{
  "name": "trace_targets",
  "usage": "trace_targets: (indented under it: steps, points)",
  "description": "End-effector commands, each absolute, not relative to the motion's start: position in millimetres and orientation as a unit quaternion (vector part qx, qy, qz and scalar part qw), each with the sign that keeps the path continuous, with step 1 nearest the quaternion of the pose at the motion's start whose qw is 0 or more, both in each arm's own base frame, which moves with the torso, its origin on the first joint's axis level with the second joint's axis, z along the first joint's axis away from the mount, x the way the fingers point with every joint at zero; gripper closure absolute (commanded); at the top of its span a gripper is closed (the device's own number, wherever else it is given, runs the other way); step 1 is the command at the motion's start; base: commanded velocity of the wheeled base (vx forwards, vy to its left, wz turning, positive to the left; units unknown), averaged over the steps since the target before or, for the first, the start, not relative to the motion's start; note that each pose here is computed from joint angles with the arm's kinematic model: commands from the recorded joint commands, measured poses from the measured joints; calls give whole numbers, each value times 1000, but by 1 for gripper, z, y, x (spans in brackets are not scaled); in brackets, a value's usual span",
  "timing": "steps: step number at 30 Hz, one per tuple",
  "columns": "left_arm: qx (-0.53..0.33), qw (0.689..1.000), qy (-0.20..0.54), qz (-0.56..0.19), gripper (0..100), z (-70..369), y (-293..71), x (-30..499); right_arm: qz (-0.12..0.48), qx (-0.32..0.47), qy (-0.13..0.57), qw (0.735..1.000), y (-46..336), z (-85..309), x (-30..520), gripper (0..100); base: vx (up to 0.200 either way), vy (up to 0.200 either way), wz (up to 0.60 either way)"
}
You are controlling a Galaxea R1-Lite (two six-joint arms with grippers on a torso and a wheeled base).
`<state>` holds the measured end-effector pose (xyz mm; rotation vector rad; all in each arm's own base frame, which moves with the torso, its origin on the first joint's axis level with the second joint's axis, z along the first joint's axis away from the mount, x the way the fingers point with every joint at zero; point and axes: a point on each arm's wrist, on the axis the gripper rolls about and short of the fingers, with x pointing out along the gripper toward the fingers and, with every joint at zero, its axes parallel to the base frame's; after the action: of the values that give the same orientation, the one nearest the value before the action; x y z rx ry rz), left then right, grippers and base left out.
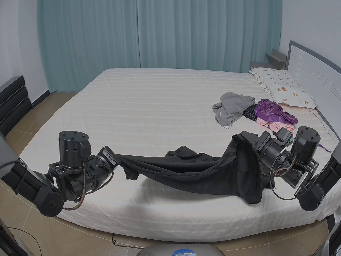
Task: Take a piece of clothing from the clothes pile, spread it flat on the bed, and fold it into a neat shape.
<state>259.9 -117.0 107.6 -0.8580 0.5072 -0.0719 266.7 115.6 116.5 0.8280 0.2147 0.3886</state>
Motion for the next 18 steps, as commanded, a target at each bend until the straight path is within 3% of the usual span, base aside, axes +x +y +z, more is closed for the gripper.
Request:
trace_targets:
  steps: [1,18]
  points:
    - [-411,878,243,-35,100,107,-117,260,188,399,104,891,116,116,267,100,0,200,0]
    - [-411,877,246,-31,100,106,-116,259,192,395,103,893,118,117,268,100,0,200,0]
